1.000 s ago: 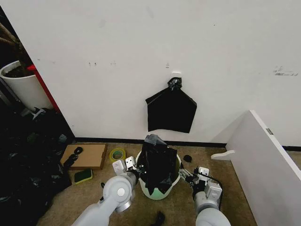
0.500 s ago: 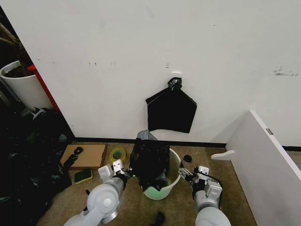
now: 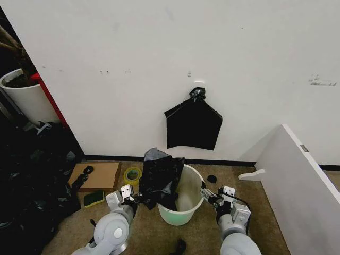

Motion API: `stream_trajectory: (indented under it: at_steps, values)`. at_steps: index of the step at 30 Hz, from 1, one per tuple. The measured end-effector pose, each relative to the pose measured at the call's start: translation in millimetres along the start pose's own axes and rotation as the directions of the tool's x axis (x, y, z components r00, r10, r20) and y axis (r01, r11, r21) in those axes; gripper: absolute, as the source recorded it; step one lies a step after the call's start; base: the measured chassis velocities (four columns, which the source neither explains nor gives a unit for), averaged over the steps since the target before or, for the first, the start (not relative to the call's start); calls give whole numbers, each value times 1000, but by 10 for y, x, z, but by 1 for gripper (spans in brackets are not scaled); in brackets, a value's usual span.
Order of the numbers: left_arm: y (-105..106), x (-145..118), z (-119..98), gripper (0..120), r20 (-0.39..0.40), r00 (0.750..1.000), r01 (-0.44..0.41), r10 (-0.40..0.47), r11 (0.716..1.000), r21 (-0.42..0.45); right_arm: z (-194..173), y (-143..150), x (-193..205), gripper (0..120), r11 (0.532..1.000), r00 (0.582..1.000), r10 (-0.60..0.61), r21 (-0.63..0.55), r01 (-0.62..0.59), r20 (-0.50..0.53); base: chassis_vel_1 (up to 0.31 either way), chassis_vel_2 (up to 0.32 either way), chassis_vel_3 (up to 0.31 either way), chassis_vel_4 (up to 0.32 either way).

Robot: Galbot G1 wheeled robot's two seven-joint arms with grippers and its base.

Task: Place the garbage bag over the trash bin.

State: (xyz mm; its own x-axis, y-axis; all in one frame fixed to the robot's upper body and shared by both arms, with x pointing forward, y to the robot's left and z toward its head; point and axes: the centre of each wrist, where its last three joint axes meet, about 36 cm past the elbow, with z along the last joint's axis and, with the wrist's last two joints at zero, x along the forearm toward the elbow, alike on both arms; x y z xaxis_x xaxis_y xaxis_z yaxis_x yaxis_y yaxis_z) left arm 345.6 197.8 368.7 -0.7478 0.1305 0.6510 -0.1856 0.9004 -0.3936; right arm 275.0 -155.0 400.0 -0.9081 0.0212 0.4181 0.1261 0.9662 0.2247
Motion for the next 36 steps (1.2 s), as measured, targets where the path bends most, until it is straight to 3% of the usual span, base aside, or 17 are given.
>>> stream_trajectory:
  at_steps: [7,19,21,28,33,36]
  values:
    - [8,-51,39,3,-2,1000,-4,4,1000,-8,8,-6,9,100,1000,1000,1,3,-1,-1,0,0,0,0]
    - [-40,493,56,51,38,999,-5,9,996,-85,20,21,0,100,1000,1000,-13,4,13,3,0,0,0,0]
    - [-42,559,64,54,39,999,-6,10,996,-93,18,24,-2,100,1000,1000,-15,4,15,3,0,0,0,0]
    - [-175,1070,36,83,52,997,-52,60,988,-147,36,26,-17,100,1000,1000,-14,4,14,2,0,0,0,0]
    - [-278,1248,-68,98,72,992,-85,100,979,-184,40,29,-15,100,1000,1000,-14,3,14,2,0,0,0,0]
    - [-329,1291,-131,100,71,988,-122,140,968,-219,40,29,-14,100,1000,1000,-14,3,14,3,0,0,0,0]
